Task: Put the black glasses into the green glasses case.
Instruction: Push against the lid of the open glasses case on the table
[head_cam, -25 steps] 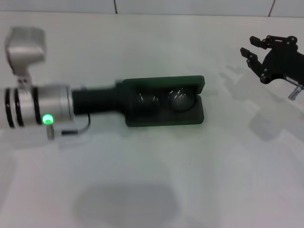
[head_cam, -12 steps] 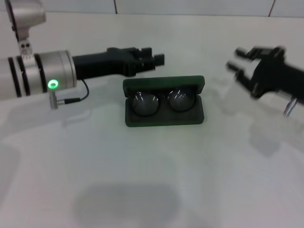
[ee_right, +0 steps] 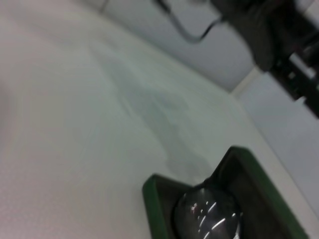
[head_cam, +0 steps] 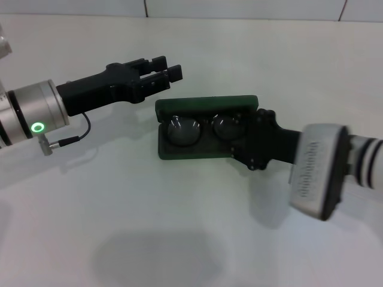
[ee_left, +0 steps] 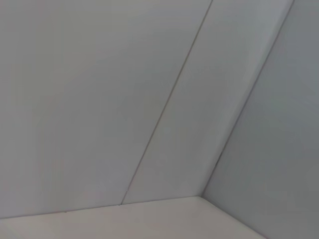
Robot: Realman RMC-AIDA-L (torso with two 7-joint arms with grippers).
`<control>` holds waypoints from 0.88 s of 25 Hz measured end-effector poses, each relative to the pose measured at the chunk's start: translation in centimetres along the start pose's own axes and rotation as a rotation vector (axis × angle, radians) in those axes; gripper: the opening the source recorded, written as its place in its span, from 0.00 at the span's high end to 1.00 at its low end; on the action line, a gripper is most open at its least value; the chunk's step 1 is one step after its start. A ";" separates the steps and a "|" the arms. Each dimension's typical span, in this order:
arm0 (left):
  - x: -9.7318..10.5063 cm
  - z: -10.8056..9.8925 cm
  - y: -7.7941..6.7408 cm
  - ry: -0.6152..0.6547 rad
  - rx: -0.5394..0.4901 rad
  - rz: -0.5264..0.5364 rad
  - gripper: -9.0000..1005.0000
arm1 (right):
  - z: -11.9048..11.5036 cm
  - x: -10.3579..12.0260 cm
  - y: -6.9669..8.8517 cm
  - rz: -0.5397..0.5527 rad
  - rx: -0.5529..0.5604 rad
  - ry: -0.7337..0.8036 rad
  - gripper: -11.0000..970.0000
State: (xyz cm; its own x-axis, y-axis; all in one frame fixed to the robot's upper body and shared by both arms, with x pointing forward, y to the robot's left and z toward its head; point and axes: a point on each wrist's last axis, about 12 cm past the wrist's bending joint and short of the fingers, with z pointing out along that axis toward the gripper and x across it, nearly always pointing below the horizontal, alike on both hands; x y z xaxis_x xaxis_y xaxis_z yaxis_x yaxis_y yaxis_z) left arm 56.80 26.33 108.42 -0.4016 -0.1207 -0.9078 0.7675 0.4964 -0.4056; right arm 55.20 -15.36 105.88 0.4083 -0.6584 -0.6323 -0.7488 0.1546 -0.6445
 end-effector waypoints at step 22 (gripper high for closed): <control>-0.2 0.7 0.3 0.028 -0.021 0.038 0.42 | 4.3 -3.5 -0.3 -0.287 0.008 0.114 0.63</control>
State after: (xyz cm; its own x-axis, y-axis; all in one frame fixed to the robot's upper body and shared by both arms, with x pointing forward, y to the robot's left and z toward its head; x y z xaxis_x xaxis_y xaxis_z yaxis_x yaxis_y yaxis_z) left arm 57.48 25.90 108.37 -0.3862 -0.0773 -0.9192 0.7721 0.5181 -0.3680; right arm 56.26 -9.98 106.45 0.5411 -0.7545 -0.3714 -0.6069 -0.0446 -0.7936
